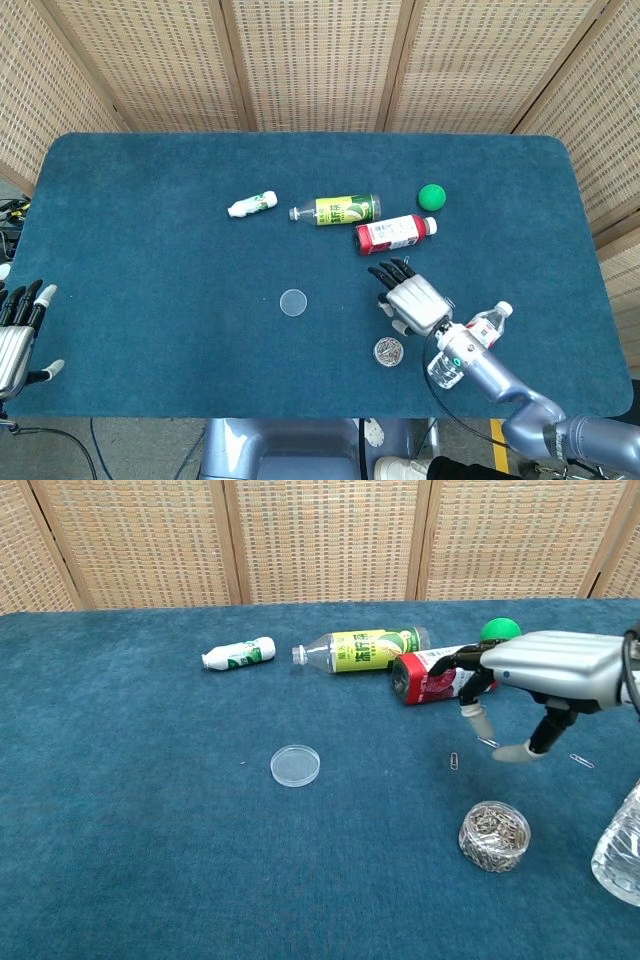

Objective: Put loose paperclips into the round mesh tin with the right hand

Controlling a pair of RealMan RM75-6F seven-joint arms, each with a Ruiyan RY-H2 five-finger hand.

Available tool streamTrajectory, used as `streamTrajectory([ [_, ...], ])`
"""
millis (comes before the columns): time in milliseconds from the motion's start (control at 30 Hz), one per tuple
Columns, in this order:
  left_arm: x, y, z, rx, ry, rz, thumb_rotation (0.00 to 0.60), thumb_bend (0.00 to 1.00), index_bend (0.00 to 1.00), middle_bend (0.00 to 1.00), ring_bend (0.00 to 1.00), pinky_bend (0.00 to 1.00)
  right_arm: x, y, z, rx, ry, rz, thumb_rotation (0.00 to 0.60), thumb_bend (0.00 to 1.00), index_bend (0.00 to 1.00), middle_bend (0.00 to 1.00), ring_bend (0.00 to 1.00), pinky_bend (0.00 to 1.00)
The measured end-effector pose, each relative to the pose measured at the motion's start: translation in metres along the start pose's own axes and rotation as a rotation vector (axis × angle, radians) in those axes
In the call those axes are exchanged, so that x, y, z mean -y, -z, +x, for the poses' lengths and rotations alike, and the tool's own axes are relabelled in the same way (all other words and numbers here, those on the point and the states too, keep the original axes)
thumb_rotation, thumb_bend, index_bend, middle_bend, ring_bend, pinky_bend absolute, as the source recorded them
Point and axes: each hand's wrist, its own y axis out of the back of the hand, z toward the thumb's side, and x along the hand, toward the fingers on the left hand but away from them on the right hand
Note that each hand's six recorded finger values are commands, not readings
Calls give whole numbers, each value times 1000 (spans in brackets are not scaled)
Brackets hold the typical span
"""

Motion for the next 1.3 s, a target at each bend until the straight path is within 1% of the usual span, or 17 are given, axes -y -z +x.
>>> streamTrajectory([
  [133, 0, 1, 1, -6, 0, -1, 600, 53, 0, 0, 0, 0, 4, 7, -20, 35, -26, 2, 600, 260, 566, 67, 0, 0],
  [300, 1, 3, 3, -12, 4, -2, 600, 53, 0, 0, 0, 0, 11, 5, -37, 32, -50, 50, 600, 264, 533, 67, 0, 0],
  [533, 2, 4, 5, -20, 8, -2, 600, 54, 0, 0, 0, 0, 29, 1, -55, 41, -98, 106, 600, 312, 523, 67, 0, 0],
  [667, 2, 4, 6, -21, 9, -1, 600, 54, 0, 0, 0, 0, 33, -4, -60, 21, -104, 143, 600, 313, 523, 67, 0, 0],
  [967, 1, 5, 5, -21, 5, -4, 600, 53, 0, 0, 0, 0, 34, -1, -63, 13, -109, 215, 600, 326, 523, 68, 0, 0],
  [1067, 2, 4, 5, -20, 7, -3, 600, 53, 0, 0, 0, 0, 34, 0, -63, 10, -112, 237, 600, 409, 521, 69, 0, 0],
  [1133, 2, 4, 5, -19, 8, -2, 600, 54, 0, 0, 0, 0, 33, -1, -63, 6, -116, 251, 600, 505, 516, 69, 0, 0],
  [1200, 2, 4, 5, -21, 9, -2, 600, 53, 0, 0, 0, 0, 33, -2, -62, 1, -117, 263, 600, 572, 515, 69, 0, 0],
  [1300, 2, 4, 6, -20, 10, -3, 600, 53, 0, 0, 0, 0, 33, -3, -62, -1, -115, 275, 600, 632, 515, 69, 0, 0],
])
